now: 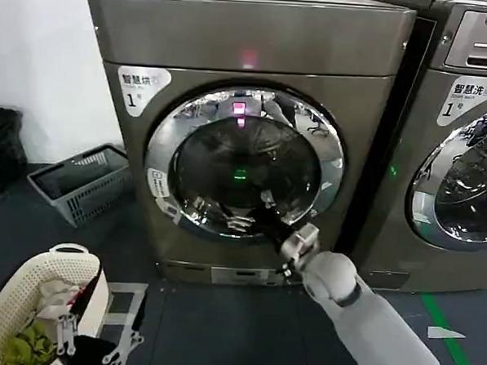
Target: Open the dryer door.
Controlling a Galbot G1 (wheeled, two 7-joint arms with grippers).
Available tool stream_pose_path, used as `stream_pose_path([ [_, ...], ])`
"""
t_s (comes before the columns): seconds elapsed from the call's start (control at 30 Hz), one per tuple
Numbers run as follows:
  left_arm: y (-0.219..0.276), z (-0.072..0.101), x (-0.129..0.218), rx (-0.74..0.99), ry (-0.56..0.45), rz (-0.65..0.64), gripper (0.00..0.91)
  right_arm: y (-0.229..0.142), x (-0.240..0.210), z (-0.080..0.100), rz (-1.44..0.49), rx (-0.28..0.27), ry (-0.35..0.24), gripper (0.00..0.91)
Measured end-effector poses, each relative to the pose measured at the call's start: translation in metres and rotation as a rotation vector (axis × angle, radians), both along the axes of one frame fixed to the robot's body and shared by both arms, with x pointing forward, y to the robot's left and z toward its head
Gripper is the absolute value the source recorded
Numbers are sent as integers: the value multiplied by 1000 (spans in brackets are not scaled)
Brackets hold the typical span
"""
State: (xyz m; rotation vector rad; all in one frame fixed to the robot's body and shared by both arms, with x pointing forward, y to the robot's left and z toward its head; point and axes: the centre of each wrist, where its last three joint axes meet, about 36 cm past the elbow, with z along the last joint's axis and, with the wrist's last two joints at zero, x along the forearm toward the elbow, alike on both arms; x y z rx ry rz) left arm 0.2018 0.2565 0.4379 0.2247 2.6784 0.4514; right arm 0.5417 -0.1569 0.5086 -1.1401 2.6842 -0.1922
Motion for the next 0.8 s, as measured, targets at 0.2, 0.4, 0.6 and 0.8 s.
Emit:
stream_pose_path([
  [0.2,1,1,0,2,-3,5,907,15,9,0,21,-5,3,907],
  [0.4,2,1,0,2,-3,8,907,29,17,0,39,-7,4,907],
  [0.6,2,1,-1,3,-4,10,907,45,23,4,59,-5,0,907],
  [0.8,3,1,-2,7,-4,12,907,62,30,6,78,-4,0,907],
])
